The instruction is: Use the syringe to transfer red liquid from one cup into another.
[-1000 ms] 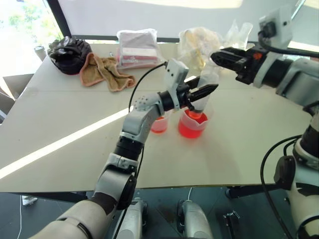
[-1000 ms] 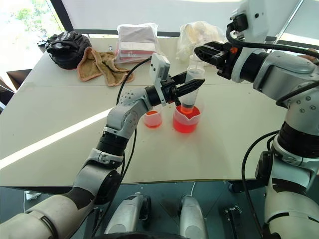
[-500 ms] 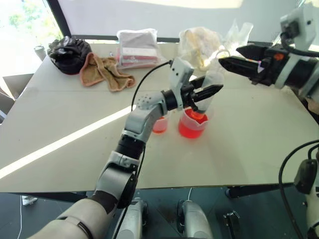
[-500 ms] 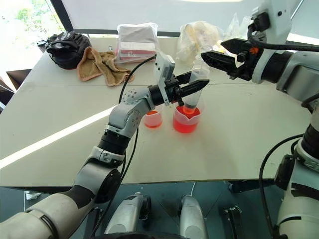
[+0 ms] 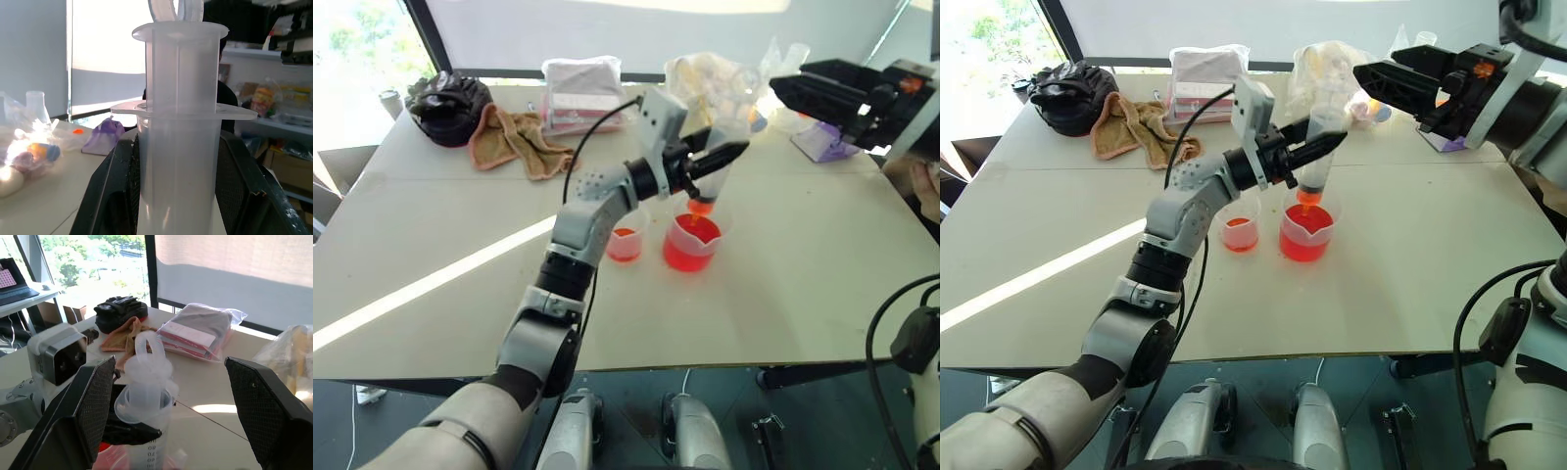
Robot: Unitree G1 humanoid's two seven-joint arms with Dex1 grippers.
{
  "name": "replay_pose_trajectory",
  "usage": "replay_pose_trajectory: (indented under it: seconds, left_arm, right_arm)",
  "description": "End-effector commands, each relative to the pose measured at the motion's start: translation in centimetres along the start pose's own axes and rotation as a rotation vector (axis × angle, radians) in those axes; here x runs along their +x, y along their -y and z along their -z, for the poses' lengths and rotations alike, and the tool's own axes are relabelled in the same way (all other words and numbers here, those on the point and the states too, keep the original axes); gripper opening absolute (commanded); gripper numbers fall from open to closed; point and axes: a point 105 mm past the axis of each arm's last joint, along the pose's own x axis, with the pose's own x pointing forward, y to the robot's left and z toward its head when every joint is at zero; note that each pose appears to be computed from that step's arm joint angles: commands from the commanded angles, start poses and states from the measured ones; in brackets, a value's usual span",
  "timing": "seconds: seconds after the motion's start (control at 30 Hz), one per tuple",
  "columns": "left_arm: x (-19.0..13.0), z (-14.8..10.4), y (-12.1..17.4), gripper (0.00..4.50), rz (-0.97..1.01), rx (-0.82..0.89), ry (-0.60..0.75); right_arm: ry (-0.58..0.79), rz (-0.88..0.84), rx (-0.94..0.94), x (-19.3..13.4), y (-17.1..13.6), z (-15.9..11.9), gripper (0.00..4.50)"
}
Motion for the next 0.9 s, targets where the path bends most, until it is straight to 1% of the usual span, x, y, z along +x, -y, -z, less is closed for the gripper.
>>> replay_pose_trajectory:
  seconds: [0.03,0.17,0.27,0.33,0.4,0.57,0.7,0.77,0.9]
  left_arm:
    - [-0.1,-4.2,-0.2,1.46,-0.006,-0.004,0.112]
    - [-1.0,-6.9,-0.6,1.46,-0.031,-0.015,0.163]
    - [-2.3,-8.6,-1.0,1.46,-0.055,0.032,0.173]
    - [-3.2,-9.2,-1.3,1.46,-0.075,0.071,0.16]
    - [-4.2,-8.7,-1.8,1.46,-0.094,0.116,0.119]
    - [-6.0,-6.7,-2.5,1.46,-0.136,0.142,0.044]
    - [-6.8,-5.6,-2.7,1.46,-0.156,0.137,0.015]
    - [-7.2,-4.6,-2.6,1.46,-0.158,0.139,-0.007]
    - [-7.8,-3.4,-2.6,1.46,-0.168,0.13,-0.033]
  right_arm:
    - [0.045,0.012,-0.015,-0.3,0.0,-0.7,3.7]
    - [0.039,0.01,-0.002,0.1,0.0,-0.3,3.7]
    - [0.039,-0.006,0.01,0.6,-0.2,-0.1,3.7]
    - [0.046,-0.023,0.018,1.0,-0.5,0.0,3.7]
    - [0.048,-0.046,0.025,1.5,-0.9,0.1,3.7]
    - [0.042,-0.094,0.03,2.6,-1.8,0.4,3.7]
    - [0.05,-0.098,0.037,3.3,-2.0,0.3,3.7]
    - [0.056,-0.109,0.037,3.6,-2.3,0.1,3.7]
    - [0.073,-0.161,0.061,4.0,-3.2,-0.6,3.7]
